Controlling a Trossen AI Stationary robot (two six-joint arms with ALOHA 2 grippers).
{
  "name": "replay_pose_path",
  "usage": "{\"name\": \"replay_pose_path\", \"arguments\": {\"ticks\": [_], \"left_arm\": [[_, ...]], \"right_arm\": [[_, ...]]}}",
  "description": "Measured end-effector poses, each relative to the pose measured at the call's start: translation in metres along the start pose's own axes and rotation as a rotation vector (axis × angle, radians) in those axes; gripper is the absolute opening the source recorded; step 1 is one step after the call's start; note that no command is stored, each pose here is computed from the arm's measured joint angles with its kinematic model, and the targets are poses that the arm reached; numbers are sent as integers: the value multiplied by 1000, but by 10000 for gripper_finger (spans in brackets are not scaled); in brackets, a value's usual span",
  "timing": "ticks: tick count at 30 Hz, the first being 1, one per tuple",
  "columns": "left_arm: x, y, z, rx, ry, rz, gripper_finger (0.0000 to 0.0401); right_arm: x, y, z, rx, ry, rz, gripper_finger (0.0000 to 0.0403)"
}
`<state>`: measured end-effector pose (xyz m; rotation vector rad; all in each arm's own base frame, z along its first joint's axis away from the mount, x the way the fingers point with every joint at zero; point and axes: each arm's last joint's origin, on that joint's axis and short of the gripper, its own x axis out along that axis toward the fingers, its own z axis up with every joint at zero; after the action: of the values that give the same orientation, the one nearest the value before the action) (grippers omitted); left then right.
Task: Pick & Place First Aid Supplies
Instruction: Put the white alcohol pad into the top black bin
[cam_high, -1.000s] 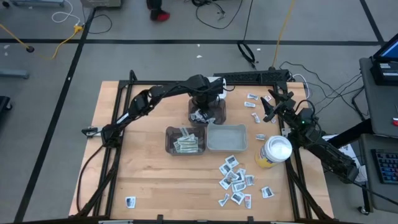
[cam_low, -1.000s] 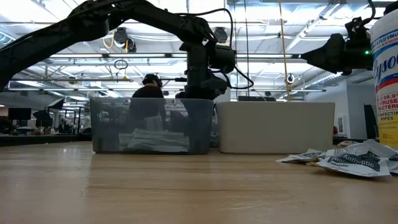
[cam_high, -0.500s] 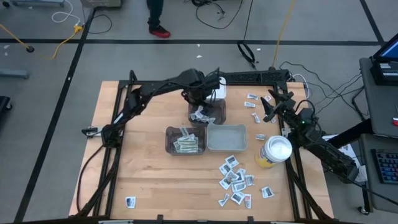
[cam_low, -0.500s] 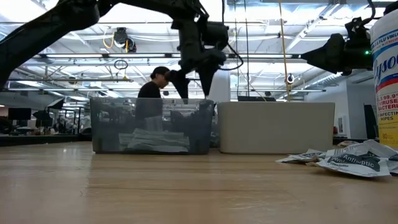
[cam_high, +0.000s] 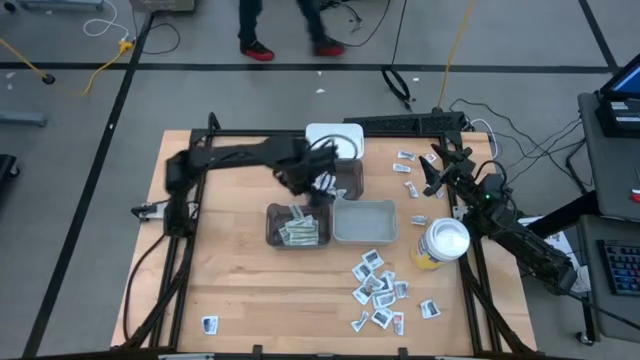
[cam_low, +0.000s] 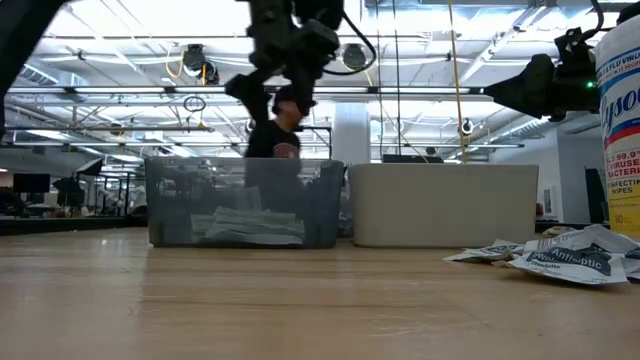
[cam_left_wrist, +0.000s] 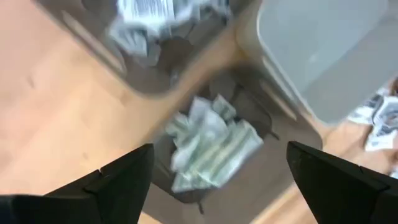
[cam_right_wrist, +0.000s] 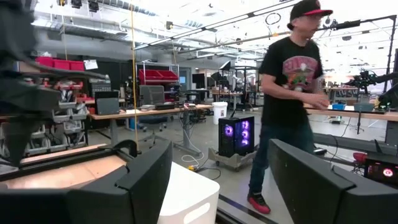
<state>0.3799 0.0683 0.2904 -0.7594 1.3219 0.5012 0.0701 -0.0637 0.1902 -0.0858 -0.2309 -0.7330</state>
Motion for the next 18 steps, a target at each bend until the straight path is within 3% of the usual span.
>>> {"name": "replay_pose_path", "arguments": {"ticks": [5, 18], "left_arm": [[5, -9, -56, -67, 23, -19, 366], [23, -16, -201, -187, 208, 62, 367]], "right_arm": [[0, 0, 0, 0, 0, 0, 263], [0, 0, 0, 0, 0, 0, 263]]}}
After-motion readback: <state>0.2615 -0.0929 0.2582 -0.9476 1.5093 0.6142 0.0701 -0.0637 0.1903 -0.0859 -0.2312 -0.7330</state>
